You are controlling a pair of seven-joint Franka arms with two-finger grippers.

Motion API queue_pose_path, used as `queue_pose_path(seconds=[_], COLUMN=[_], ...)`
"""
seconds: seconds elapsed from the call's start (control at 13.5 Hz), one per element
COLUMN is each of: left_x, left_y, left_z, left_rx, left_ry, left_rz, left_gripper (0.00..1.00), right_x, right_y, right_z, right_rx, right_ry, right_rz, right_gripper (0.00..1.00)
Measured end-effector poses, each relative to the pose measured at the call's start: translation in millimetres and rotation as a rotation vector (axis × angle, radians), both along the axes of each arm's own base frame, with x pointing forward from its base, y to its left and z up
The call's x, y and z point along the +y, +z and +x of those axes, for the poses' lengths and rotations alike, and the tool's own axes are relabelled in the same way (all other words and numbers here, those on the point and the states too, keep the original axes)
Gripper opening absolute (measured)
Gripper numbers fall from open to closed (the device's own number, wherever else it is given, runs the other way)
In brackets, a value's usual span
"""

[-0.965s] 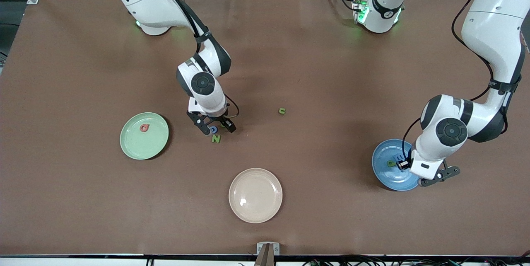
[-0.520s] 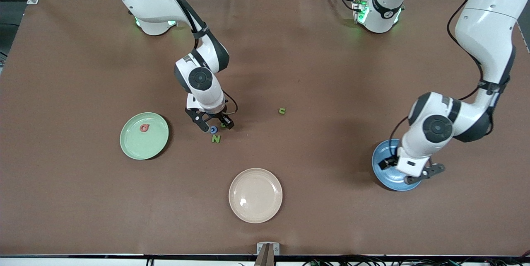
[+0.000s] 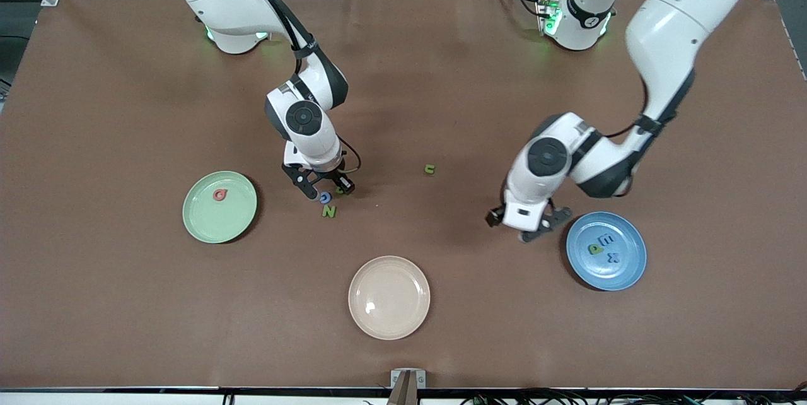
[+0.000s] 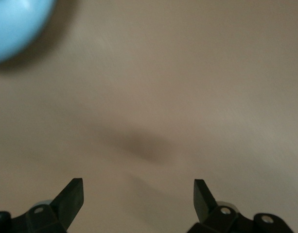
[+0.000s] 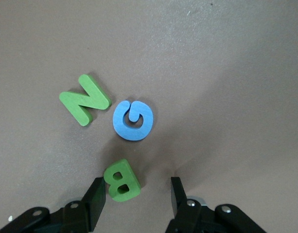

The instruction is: Sort upper and lower case letters into plates

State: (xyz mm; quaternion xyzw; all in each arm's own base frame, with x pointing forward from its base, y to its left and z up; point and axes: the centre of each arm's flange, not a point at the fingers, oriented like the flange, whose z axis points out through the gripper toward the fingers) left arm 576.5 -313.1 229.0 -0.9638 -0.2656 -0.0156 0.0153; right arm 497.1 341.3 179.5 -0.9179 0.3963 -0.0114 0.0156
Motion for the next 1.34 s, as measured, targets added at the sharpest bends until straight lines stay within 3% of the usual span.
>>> queue_pose_path(seconds=[0.15, 0.37, 0.82, 1.11, 1.34], left_x=[-41, -82, -133, -148, -155], left_y=[-5, -12, -34, -36, -39], left_z=[-24, -52, -96, -108, -116], left_rx=[0.001, -0.001, 0.019, 0.013, 0.015], left_ry=[0.072, 0.231, 0.497, 0.54, 0.544], left_rz=[-0.01, -0.035, -0.06, -0.067, -0.064], left_gripper=[0.99, 0.98, 0.87, 0.83, 0.77], right_x=[-1, 0, -14, -77, -137], right_y=[-3, 0, 1, 51, 83], right_z=[-1, 0, 7, 41, 47], right_rx=[0.004, -0.001, 0.016, 0.043, 0.046], right_ry=[0.0, 0.0, 0.021, 0.067, 0.174], right_rz=[-0.003, 0.0, -0.02, -0.046, -0.045], right_gripper=[0.56, 0.28, 0.29, 0.29, 0.29])
